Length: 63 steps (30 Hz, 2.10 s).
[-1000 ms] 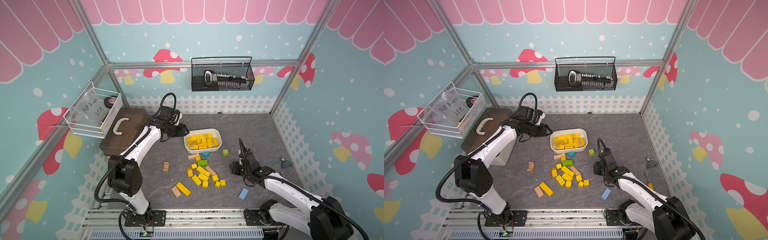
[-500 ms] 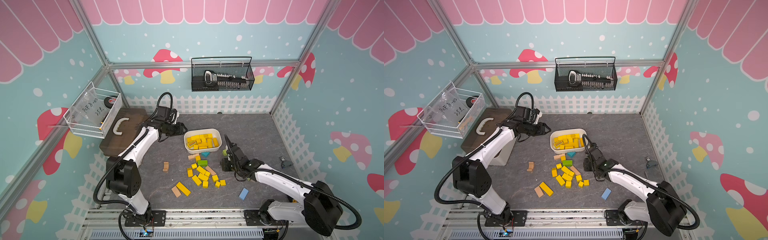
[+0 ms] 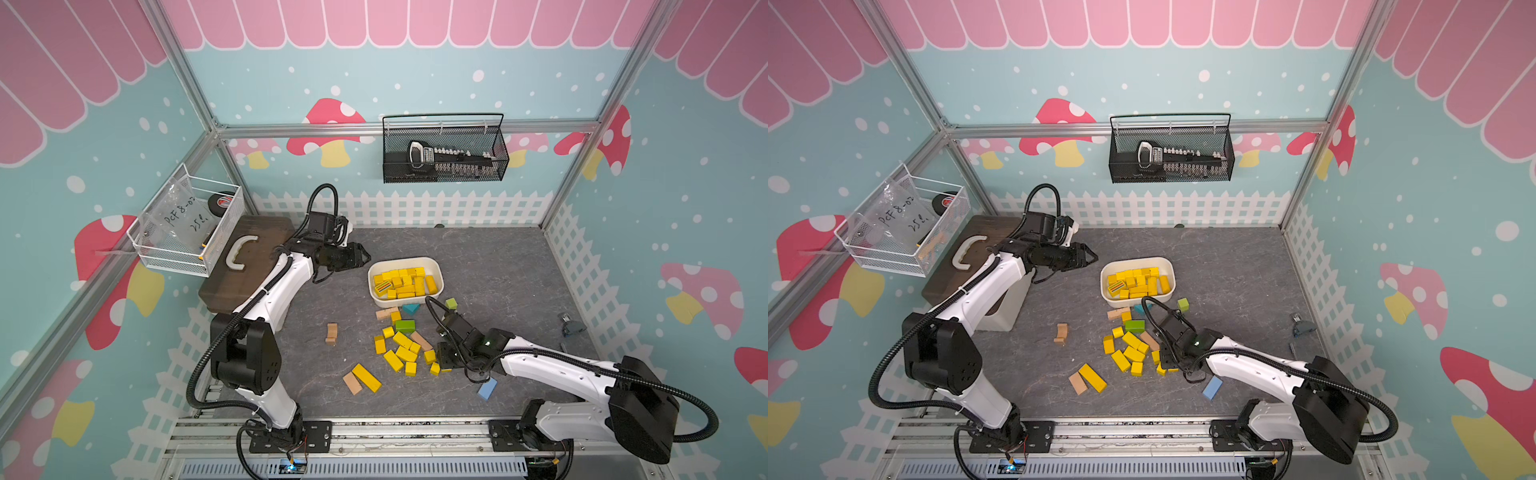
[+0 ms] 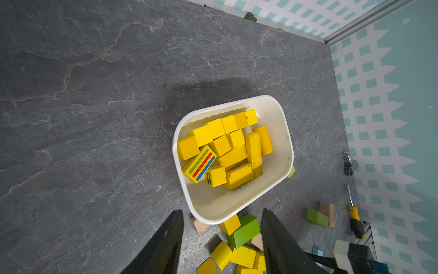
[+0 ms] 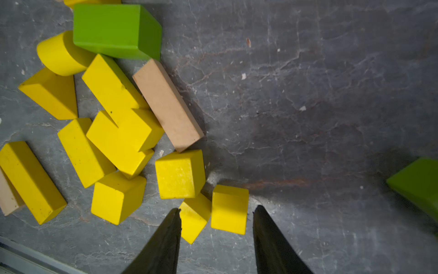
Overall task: Pick out the yellow building blocks
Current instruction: Pick up the building block from the center of the board.
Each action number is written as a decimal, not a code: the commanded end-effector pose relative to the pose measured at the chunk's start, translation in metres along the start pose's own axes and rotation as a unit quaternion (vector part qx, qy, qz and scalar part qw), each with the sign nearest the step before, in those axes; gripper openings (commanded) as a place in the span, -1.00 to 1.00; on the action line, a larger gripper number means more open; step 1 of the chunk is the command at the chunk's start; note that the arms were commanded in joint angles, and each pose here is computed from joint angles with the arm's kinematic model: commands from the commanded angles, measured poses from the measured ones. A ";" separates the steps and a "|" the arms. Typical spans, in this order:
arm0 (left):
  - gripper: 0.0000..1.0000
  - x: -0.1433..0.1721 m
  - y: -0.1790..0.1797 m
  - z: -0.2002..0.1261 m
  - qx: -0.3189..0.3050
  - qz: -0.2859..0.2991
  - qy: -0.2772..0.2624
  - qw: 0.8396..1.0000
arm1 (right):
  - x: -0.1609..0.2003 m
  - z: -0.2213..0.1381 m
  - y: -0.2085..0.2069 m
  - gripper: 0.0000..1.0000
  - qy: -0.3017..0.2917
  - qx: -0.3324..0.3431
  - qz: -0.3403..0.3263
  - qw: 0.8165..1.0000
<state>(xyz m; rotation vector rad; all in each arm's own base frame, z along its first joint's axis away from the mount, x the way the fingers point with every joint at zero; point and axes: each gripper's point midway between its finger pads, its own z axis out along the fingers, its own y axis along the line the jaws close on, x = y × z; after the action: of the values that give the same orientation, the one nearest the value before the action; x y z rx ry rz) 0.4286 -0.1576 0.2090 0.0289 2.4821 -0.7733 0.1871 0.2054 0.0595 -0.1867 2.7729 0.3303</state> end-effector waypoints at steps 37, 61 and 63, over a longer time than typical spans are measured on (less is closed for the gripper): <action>0.14 -0.005 0.002 -0.004 0.039 -0.032 -0.004 0.999 | -0.001 0.025 -0.014 0.04 0.065 0.074 -0.010 0.995; 0.14 -0.006 0.003 -0.004 0.043 -0.037 -0.004 0.998 | 0.011 0.023 -0.015 -0.20 0.068 0.049 0.001 0.996; 0.14 -0.006 0.004 -0.004 0.042 -0.038 -0.004 0.998 | 0.010 0.023 -0.015 -0.20 0.067 0.048 0.001 0.997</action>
<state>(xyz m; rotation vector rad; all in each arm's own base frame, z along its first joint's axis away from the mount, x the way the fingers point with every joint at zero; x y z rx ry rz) 0.4317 -0.1520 0.2149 -0.0274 2.4575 -0.8861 0.1878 0.2003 0.0312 -0.2206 2.9169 0.1935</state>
